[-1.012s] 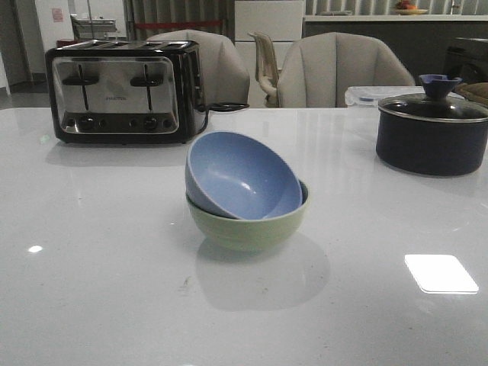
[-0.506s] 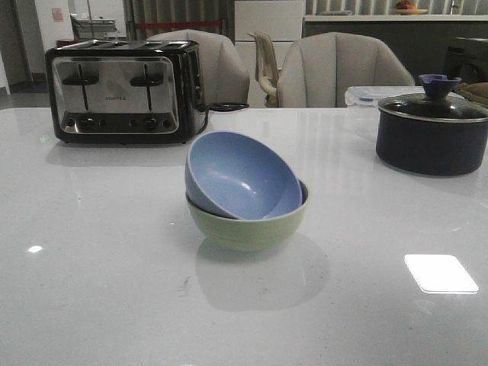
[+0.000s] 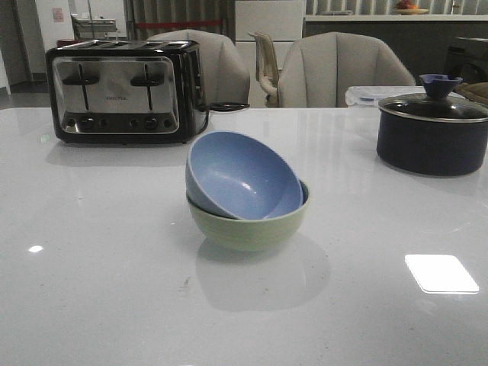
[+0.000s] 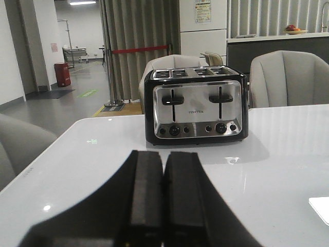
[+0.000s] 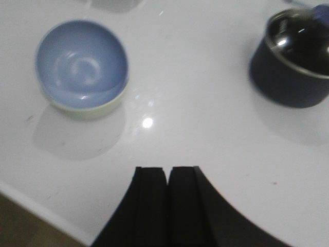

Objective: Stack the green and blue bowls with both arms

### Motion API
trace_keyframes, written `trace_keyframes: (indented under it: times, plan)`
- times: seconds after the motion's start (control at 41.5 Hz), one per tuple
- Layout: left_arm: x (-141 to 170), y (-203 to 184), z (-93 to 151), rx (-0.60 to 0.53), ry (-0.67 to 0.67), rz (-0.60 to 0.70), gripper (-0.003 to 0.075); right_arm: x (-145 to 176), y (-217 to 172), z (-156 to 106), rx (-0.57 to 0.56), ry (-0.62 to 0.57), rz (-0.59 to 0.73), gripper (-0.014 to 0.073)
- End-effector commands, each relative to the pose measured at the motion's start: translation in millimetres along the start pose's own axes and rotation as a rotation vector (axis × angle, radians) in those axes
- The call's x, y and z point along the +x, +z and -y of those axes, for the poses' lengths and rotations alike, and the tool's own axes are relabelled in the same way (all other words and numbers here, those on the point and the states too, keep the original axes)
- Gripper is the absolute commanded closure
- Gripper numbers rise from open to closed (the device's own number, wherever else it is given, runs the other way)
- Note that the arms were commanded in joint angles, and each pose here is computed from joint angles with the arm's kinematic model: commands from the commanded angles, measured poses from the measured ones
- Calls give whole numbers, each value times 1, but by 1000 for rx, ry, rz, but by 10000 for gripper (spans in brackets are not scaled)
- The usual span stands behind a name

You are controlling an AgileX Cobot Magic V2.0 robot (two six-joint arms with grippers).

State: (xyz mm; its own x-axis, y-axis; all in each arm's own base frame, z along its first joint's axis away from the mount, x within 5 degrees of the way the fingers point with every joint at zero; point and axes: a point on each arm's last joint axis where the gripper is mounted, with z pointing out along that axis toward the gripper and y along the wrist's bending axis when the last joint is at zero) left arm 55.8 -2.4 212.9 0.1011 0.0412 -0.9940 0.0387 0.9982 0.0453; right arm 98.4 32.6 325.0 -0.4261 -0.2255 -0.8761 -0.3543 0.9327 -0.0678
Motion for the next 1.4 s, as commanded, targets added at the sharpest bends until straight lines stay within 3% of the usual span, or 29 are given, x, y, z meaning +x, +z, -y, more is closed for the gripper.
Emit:
trace_keyframes:
  times: [0.0, 0.217, 0.506, 0.892, 1.036, 1.373]
  plan:
    - [-2, -2, -1, -11, -11, 87, 619, 5, -18, 9, 130, 16, 254, 555]
    - [-2, -2, -1, -11, -11, 85, 619, 69, -20, 10, 329, 39, 523, 555]
    - [-2, -2, -1, -11, -11, 85, 619, 130, 12, 6, 360, 43, 565, 555]
    - [-2, -2, -1, -11, -11, 85, 620, 128, 10, 6, 362, 43, 581, 555]
    - [-2, -2, -1, -11, -11, 85, 619, 126, 9, 6, 332, 144, 634, 555]
    - [-2, -2, -1, -11, -11, 85, 619, 126, 9, 6, 328, 148, 633, 555]
